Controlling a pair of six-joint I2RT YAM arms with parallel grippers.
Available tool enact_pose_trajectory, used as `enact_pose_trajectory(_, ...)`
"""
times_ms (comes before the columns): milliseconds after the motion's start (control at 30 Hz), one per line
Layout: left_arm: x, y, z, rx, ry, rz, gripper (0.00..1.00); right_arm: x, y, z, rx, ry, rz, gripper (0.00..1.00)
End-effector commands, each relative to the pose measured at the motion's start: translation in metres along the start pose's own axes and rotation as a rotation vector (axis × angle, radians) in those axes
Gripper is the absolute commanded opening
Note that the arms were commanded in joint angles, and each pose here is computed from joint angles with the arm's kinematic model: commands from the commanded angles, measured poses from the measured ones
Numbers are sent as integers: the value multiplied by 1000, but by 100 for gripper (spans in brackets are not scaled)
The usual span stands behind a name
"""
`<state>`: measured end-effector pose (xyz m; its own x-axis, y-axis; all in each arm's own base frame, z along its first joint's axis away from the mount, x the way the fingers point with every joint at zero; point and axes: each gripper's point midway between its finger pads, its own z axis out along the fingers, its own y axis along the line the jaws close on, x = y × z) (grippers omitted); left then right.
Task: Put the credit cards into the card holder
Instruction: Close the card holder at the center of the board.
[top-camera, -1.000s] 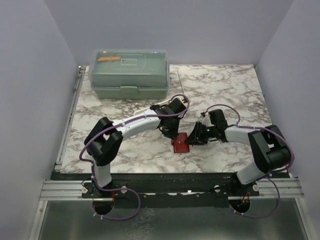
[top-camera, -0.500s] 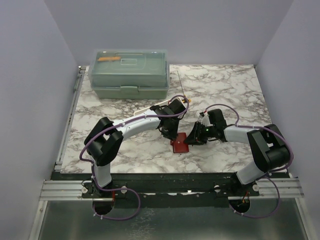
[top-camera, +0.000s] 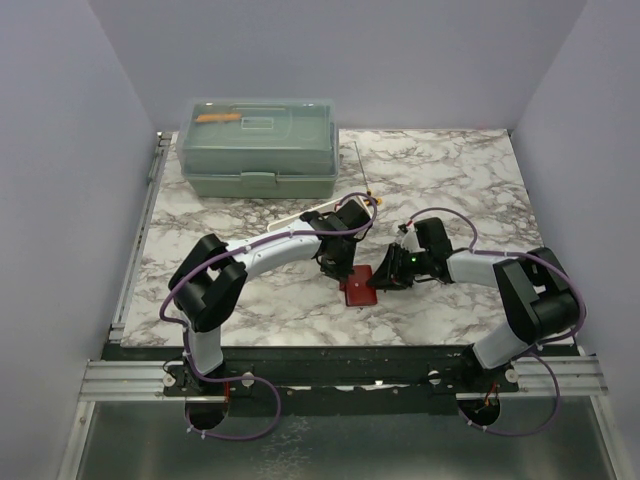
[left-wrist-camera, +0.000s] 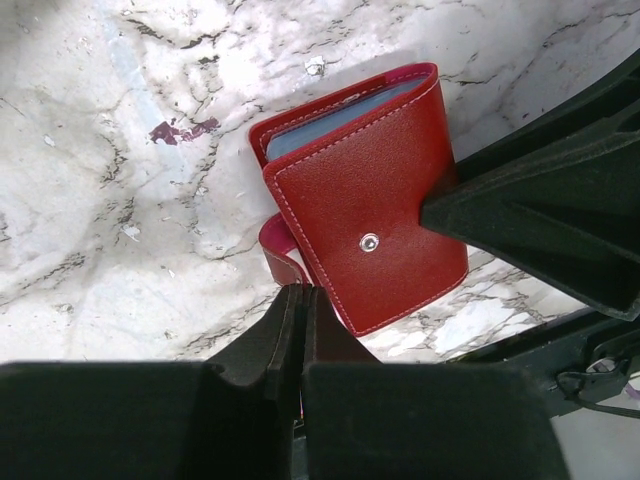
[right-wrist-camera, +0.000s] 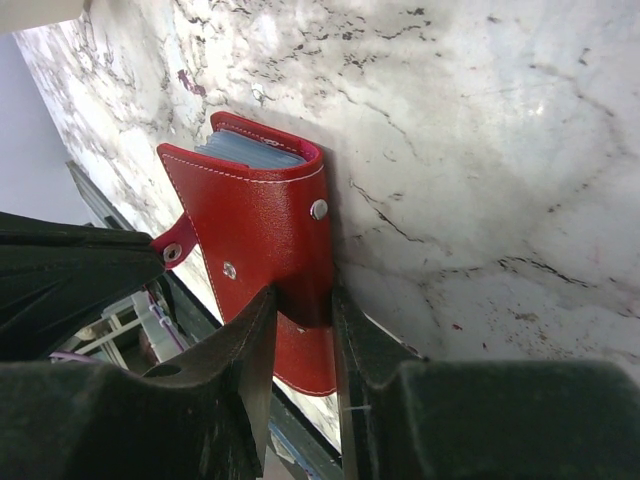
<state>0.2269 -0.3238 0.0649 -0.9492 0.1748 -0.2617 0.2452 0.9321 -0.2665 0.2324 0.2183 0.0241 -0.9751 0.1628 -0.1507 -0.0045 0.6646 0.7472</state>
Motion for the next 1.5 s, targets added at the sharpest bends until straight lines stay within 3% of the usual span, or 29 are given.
enact_pose_trajectory(0,-1,1,5,-24,9,18,0,-2,0,7,16,3,-22,28)
enact_pose_trajectory(567,-7,-34,2,71,-4,87,0,-3,3,9,10,-3,-16,28)
enact_pose_trajectory(1467,-6,-39,17,66,17,111,0,0,2,12,20,14,-19,28)
